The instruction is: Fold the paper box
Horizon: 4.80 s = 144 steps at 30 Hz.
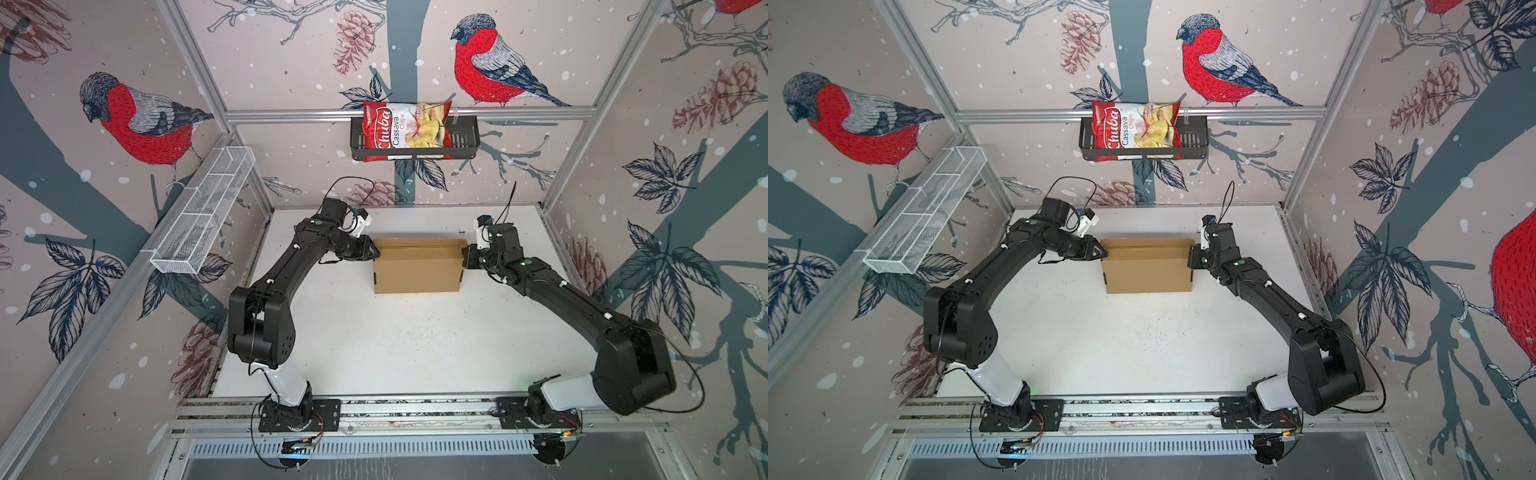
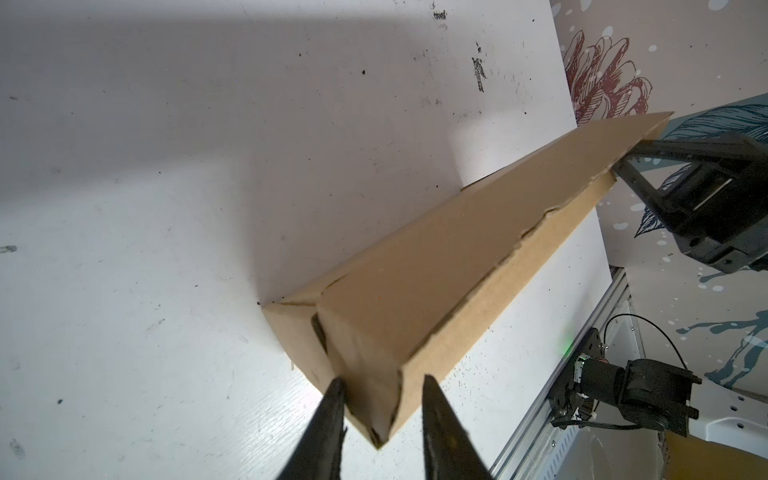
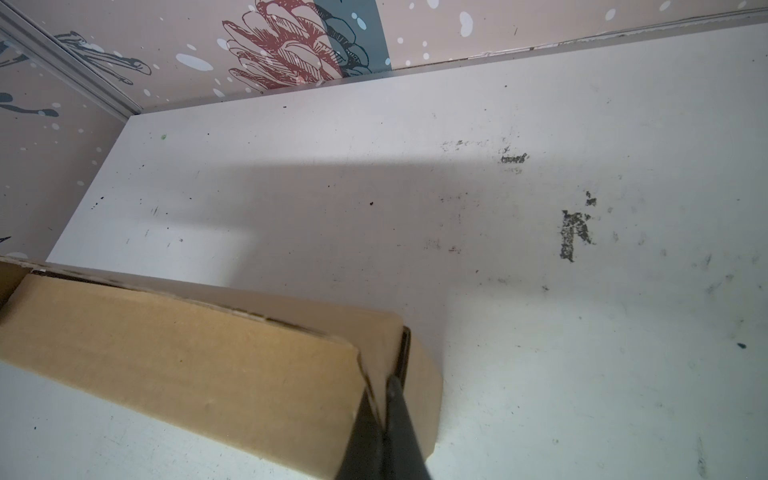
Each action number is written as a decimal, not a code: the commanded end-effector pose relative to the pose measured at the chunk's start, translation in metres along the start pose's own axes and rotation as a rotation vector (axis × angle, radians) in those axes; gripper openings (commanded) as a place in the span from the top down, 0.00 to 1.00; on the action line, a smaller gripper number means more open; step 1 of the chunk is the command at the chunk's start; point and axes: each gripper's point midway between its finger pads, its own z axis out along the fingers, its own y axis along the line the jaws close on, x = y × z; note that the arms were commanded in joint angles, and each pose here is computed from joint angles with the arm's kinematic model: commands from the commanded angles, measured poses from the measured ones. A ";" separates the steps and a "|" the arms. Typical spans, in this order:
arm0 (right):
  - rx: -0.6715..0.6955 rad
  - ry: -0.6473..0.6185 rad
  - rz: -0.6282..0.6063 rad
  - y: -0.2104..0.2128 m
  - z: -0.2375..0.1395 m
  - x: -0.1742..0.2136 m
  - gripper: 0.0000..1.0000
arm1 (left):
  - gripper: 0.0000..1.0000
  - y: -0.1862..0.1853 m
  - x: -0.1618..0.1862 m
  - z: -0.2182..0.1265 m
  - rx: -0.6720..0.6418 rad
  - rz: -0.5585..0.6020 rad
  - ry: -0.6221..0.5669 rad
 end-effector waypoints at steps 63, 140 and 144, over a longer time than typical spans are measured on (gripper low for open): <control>0.008 0.159 0.009 0.000 0.007 0.036 1.00 | 0.89 0.003 -0.011 -0.015 -0.021 0.020 0.006; -0.223 0.001 0.554 0.012 -0.019 -0.036 0.38 | 0.97 0.020 0.013 0.003 -0.041 -0.003 0.059; -0.223 0.012 0.580 0.011 -0.020 -0.028 0.38 | 0.97 0.017 0.015 0.006 -0.037 0.002 0.063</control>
